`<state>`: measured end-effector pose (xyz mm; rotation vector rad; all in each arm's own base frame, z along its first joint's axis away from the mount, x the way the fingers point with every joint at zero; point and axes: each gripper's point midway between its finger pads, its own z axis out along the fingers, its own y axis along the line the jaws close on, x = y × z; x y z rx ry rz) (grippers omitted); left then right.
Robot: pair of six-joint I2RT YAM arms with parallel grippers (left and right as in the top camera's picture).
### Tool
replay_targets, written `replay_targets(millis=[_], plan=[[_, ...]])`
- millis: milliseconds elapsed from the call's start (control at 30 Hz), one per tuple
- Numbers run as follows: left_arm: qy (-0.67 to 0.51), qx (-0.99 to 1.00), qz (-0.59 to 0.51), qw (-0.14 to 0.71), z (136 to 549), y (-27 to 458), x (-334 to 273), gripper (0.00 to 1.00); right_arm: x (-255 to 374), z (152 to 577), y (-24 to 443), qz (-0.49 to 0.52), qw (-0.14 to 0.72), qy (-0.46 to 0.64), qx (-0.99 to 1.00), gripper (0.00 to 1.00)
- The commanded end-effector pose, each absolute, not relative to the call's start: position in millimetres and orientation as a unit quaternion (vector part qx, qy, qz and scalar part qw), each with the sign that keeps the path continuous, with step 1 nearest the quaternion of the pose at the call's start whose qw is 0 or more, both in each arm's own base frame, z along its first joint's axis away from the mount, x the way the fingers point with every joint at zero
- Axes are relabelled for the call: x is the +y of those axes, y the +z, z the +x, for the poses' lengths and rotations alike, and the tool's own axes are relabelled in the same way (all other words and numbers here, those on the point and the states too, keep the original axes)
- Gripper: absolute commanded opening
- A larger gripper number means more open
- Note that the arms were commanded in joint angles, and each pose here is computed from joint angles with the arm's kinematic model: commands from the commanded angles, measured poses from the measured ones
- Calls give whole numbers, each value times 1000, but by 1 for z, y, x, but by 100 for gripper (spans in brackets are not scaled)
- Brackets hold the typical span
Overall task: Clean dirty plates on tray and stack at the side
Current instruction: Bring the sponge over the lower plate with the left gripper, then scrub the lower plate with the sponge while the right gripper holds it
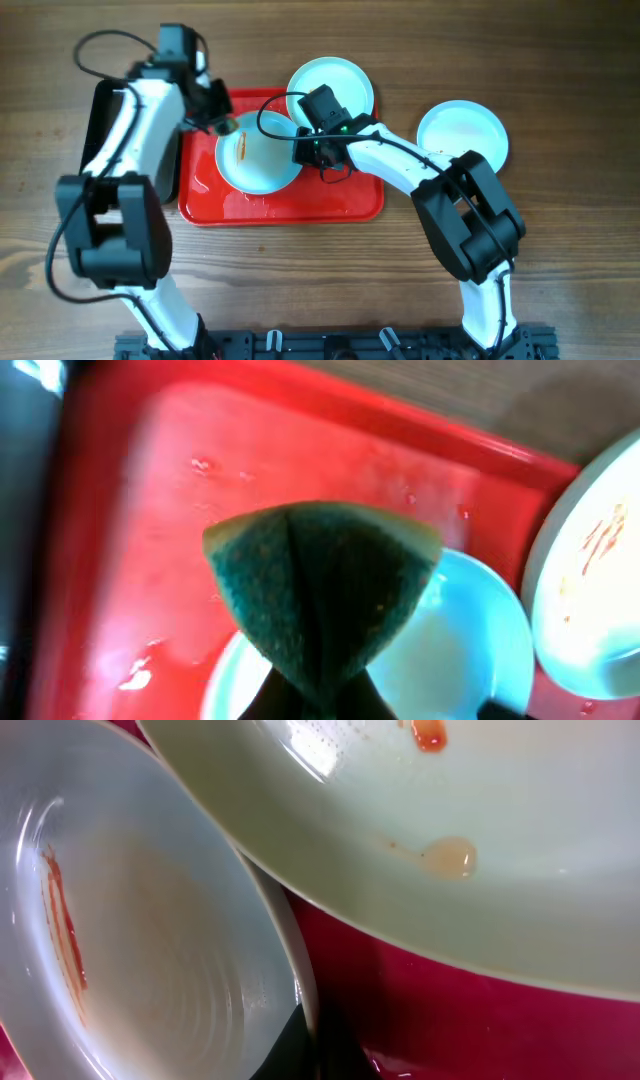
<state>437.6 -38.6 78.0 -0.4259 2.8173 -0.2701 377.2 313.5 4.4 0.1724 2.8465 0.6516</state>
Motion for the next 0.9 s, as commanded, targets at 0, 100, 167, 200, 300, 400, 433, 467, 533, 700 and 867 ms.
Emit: replay_targets(millis=[0, 100, 167, 200, 300, 400, 433, 467, 533, 700, 867], plan=[[-119, 976, -92, 156, 444, 39, -77, 4, 318, 378, -1, 53, 105, 224, 967, 5], [-104, 974, -29, 200, 457, 18, -95, 4, 318, 379, -2, 51, 105, 224, 968, 4], [-38, 981, -36, 189, 452, 0, -78, 4, 318, 379, -2, 49, 106, 224, 968, 5], [-18, 984, -39, 174, 445, -6, -72, 4, 318, 379, -2, 49, 106, 224, 968, 5], [15, 992, -36, 116, 417, -16, -60, 4, 318, 379, -2, 44, 108, 224, 968, 5], [32, 999, -29, 29, 375, -22, -53, 4, 318, 379, -2, 44, 108, 224, 968, 4], [11, 1000, -9, -2, 360, -23, -60, 4, 319, 380, -1, 44, 109, 225, 967, 5], [-25, 999, 21, -27, 349, -22, -72, 4, 319, 380, -1, 44, 110, 225, 967, 5], [-101, 988, 86, -74, 324, -17, -94, 4, 319, 380, -1, 44, 110, 226, 967, 5], [-110, 977, 137, -122, 298, -11, -91, 4, 319, 380, -1, 44, 111, 226, 967, 5], [80, 996, -1, -43, 340, -19, -28, 4, 321, 379, -1, 40, 107, 230, 966, 5]])
